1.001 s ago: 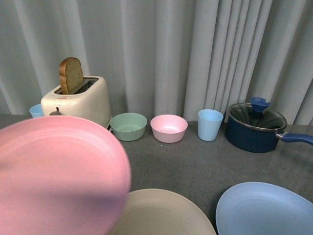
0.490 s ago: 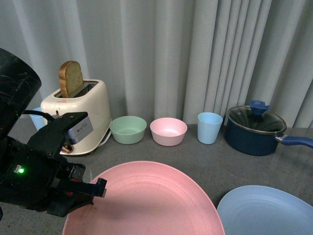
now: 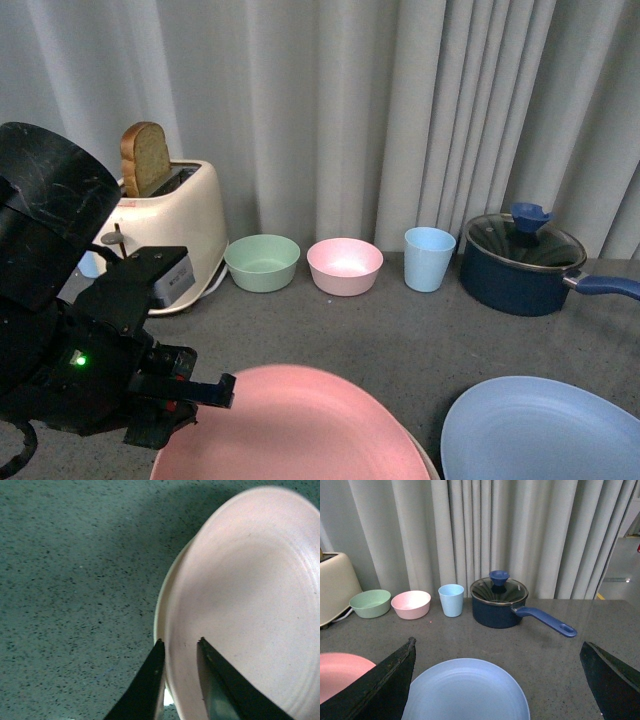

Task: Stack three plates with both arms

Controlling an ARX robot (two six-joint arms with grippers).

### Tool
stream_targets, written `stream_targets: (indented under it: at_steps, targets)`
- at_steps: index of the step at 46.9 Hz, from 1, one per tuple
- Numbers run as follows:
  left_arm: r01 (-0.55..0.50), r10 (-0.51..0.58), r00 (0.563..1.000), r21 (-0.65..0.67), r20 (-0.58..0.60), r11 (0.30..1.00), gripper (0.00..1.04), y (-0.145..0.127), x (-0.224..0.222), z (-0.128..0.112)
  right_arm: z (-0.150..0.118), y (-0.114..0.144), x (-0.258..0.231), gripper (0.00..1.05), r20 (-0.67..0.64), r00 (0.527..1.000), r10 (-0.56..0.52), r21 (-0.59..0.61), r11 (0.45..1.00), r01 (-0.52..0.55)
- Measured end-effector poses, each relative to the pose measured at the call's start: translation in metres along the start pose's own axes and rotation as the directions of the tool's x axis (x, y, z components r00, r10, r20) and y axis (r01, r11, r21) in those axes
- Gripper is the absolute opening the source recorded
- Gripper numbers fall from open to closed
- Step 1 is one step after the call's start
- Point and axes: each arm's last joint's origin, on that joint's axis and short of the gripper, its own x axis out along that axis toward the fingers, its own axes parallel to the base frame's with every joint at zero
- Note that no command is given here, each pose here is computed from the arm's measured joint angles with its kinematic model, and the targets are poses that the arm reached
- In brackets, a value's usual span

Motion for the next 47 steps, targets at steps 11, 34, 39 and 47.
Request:
stream_targets:
  at_steps: [11, 34, 39, 47]
  targets:
    - [-0.013, 0.028, 0.980, -0.075, 0.199, 0.997, 0.67, 0.039, -0.045, -0.002, 0.000, 0.000, 0.000, 0.97, 0.000, 1.000, 0.000, 0.000, 1.000, 0.000]
    - [-0.178, 0.262, 0.585, -0.193, 0.768, 0.965, 0.71, 0.037, -0.118, -0.056, 0.000, 0.000, 0.000, 0.97, 0.000, 1.000, 0.000, 0.000, 1.000, 0.000]
    - [-0.215, 0.260, 0.526, -0.168, 0.810, 0.962, 0.54, 0.040, -0.131, -0.065, 0.000, 0.000, 0.000, 0.97, 0.000, 1.000, 0.000, 0.000, 1.000, 0.000]
    - [-0.244, 0.272, 0.537, -0.162, 0.799, 0.956, 0.24, 0.040, -0.134, -0.088, 0.000, 0.000, 0.000, 0.97, 0.000, 1.000, 0.000, 0.000, 1.000, 0.000]
